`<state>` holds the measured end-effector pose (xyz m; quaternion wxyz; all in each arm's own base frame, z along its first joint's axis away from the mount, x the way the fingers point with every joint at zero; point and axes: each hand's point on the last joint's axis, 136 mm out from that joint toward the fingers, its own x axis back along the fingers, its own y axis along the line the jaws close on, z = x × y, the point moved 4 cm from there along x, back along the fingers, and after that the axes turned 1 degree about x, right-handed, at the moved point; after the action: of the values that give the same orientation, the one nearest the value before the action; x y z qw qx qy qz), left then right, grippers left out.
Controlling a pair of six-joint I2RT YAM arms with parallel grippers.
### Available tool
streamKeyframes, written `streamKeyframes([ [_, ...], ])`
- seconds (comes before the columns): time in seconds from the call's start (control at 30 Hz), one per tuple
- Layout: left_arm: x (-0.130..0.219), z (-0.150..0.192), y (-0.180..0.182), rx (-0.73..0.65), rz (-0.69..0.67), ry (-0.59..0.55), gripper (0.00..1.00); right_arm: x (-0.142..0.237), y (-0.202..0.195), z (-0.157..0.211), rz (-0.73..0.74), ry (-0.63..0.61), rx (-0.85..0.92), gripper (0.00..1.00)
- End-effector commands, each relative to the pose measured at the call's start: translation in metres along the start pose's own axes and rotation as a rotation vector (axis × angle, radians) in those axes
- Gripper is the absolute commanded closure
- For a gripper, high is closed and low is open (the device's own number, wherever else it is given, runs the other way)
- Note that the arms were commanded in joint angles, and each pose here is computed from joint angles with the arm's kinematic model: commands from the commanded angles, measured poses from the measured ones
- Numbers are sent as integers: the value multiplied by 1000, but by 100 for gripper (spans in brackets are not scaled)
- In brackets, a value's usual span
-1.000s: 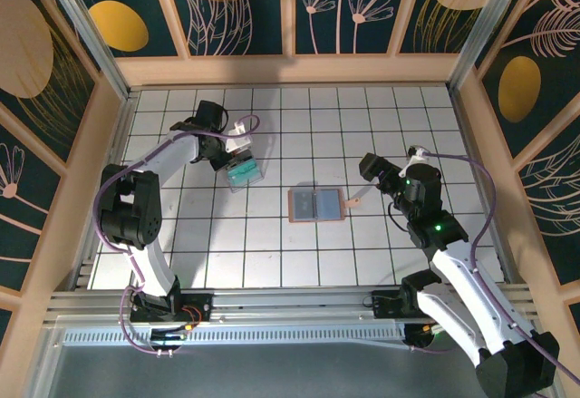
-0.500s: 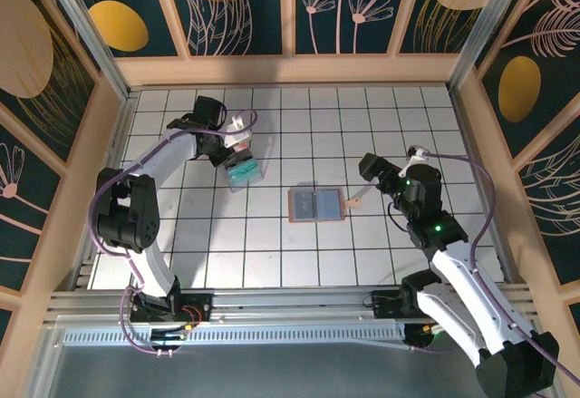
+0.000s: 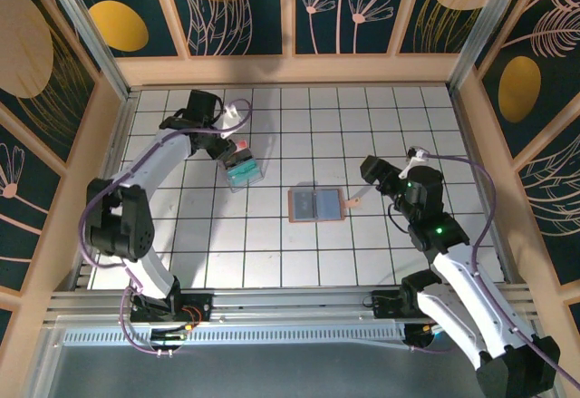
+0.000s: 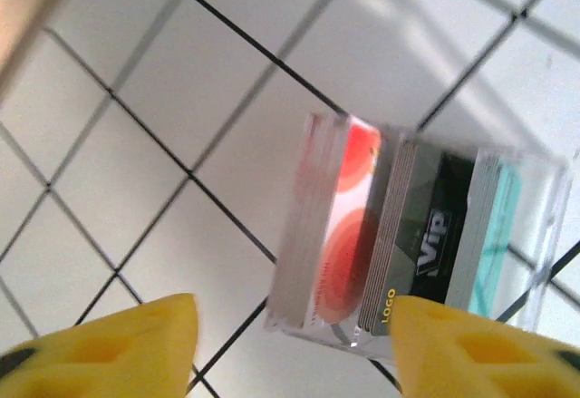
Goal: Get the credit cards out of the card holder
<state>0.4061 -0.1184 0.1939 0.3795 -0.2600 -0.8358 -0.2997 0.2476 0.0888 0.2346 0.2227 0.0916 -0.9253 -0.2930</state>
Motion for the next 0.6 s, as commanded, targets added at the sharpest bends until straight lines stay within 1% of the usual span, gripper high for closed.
streamKeyframes([
  [0.0, 45, -38, 3, 71, -70, -178, 24, -4, -3, 14, 51, 66, 34, 19],
  [0.07, 58, -48, -5, 124, -75, -238, 22, -7, 0, 23, 91, 97, 71, 21],
  [0.13, 67, -53, -7, 221, -86, -297, 20, -10, 5, 31, 131, 123, 114, 24],
  [0.2, 79, -54, -10, 309, -70, -357, 19, -13, 12, 41, 160, 161, 164, 26],
  [0.3, 96, -49, -11, 432, -84, -453, 16, -22, 22, 60, 194, 233, 234, 28],
  [0.37, 108, -44, -13, 490, -89, -511, 2, -29, 29, 74, 207, 286, 279, 30],
  [0.47, 119, -37, -18, 537, -77, -557, 1, -40, 39, 96, 214, 361, 335, 30],
  [0.57, 123, -30, -21, 591, -79, -582, 1, -48, 48, 115, 214, 419, 377, 30],
])
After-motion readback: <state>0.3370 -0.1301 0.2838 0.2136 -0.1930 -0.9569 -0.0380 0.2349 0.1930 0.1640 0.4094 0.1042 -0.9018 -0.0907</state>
